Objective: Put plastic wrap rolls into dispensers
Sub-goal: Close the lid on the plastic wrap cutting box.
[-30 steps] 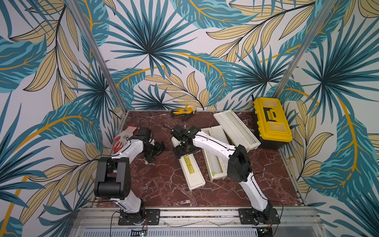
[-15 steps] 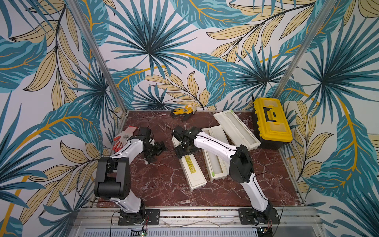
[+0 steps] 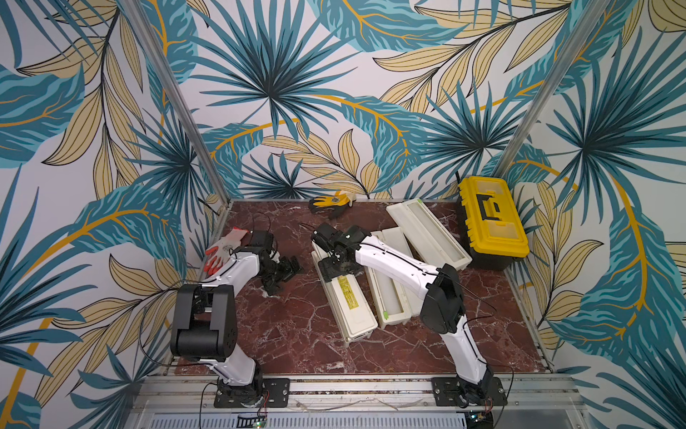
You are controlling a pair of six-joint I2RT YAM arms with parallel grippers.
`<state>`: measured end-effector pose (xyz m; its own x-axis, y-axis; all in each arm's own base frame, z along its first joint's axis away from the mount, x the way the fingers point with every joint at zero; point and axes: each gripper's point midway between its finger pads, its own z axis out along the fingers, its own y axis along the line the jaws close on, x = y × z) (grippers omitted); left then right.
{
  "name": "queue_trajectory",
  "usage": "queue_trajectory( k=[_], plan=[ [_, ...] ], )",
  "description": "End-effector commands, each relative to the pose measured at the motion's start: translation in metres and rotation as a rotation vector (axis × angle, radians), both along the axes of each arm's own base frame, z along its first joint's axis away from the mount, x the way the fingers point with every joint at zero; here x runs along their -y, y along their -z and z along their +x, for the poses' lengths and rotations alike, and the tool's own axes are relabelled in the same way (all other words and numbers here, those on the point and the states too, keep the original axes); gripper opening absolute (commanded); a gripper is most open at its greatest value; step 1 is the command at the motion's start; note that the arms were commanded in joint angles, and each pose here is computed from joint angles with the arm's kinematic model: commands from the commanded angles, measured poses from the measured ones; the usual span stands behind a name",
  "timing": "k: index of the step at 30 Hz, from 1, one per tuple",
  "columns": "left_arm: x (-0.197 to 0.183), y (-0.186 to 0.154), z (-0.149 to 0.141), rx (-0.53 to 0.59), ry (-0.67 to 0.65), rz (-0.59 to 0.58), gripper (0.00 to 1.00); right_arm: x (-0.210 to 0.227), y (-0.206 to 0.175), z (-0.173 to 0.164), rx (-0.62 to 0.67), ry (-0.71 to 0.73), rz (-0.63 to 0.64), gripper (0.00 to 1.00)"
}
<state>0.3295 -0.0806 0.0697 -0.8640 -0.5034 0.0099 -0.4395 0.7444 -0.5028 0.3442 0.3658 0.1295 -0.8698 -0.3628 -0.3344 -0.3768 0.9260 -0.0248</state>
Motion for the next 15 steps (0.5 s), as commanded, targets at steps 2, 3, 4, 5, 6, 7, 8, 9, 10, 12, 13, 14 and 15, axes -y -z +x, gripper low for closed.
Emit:
queue_trajectory(
  k=[2, 3, 4, 5, 6, 7, 8, 9, 10, 12, 13, 14, 15],
  plan=[
    [-0.001, 0.003, -0.004, -0.001, 0.011, 0.015, 1.0, -0.005, 0.008, 0.0, -0.019, -0.008, -0.011, 0.73],
    [-0.001, 0.003, -0.003, -0.001, 0.012, 0.015, 1.0, -0.007, 0.007, 0.0, -0.02, -0.009, -0.003, 0.73],
    [-0.001, 0.004, -0.003, -0.003, 0.011, 0.017, 1.0, -0.008, 0.009, -0.001, -0.026, -0.011, 0.003, 0.73],
    [-0.002, 0.004, -0.004, -0.004, 0.011, 0.018, 1.0, -0.009, 0.009, -0.001, -0.03, -0.012, 0.006, 0.73],
    [-0.002, 0.005, -0.004, -0.005, 0.011, 0.02, 1.0, -0.01, 0.012, -0.002, -0.035, -0.014, 0.003, 0.73],
    [-0.002, 0.005, -0.003, -0.006, 0.011, 0.02, 1.0, -0.01, 0.014, -0.003, -0.041, -0.015, 0.001, 0.73],
    [-0.002, 0.006, -0.004, -0.009, 0.011, 0.02, 1.0, -0.011, 0.015, -0.003, -0.044, -0.016, 0.001, 0.73],
    [-0.002, 0.007, -0.004, -0.011, 0.012, 0.02, 1.0, -0.011, 0.017, -0.004, -0.049, -0.016, -0.002, 0.73],
    [-0.002, 0.007, -0.004, -0.013, 0.012, 0.019, 1.0, -0.011, 0.017, -0.004, -0.051, -0.015, -0.001, 0.73],
    [-0.002, 0.008, -0.004, -0.015, 0.012, 0.02, 1.0, -0.013, 0.018, -0.005, -0.053, -0.018, 0.005, 0.73],
    [-0.002, 0.008, -0.004, -0.015, 0.014, 0.02, 1.0, -0.014, 0.018, -0.005, -0.056, -0.02, 0.007, 0.73],
    [-0.002, 0.008, -0.004, -0.015, 0.013, 0.021, 1.0, -0.015, 0.019, -0.006, -0.06, -0.021, 0.006, 0.73],
    [-0.002, 0.009, -0.004, -0.017, 0.012, 0.021, 1.0, -0.015, 0.021, -0.007, -0.064, -0.02, 0.001, 0.73]
  ],
)
